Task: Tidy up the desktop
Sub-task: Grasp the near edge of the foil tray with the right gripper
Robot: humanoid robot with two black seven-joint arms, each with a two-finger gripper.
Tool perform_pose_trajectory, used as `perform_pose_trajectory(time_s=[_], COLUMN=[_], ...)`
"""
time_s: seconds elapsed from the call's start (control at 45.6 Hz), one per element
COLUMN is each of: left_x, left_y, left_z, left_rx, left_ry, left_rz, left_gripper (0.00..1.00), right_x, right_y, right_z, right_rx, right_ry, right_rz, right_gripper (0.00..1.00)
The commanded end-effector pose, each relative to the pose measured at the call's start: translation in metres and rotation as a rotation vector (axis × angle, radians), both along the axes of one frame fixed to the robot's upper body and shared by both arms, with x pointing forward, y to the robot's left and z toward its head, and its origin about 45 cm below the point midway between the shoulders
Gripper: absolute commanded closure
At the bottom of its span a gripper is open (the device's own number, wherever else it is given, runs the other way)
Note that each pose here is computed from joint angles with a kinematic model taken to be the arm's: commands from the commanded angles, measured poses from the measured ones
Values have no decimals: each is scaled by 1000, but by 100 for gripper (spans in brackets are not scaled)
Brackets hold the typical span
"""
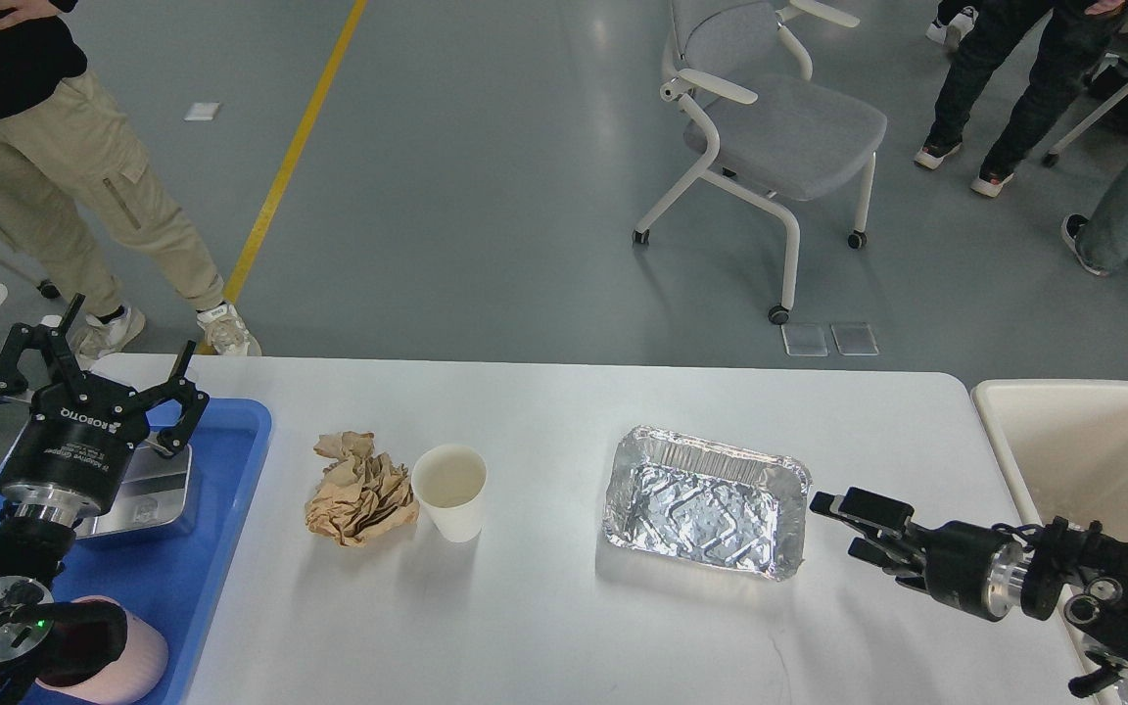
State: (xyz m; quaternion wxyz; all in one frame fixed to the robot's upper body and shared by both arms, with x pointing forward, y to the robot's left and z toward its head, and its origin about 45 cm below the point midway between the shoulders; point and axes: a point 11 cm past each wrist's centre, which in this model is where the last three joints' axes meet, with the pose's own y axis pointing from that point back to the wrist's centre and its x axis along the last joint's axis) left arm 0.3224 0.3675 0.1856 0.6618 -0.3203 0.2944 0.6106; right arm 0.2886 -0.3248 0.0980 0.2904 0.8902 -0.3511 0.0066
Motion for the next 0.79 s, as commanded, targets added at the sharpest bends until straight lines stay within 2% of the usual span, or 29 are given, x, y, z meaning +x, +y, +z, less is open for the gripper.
perform_pose_trajectory(time_s=[0.0, 0.373, 0.768], left_x=[0, -1, -9], left_y=[0, 1, 8], left_z=[1, 1, -4], left_rx=[2, -2, -7], left_ry=[-4, -9, -5], left_rz=[-2, -2, 6], left_gripper=[3, 3, 3], right_x=[1, -1, 5], right_y=[6, 4, 27], right_z=[-1, -20, -33], right_rx=[12, 22, 56], right_ry=[-3, 41, 57], right_rz=[0, -45, -43], right_gripper=[0, 0, 0])
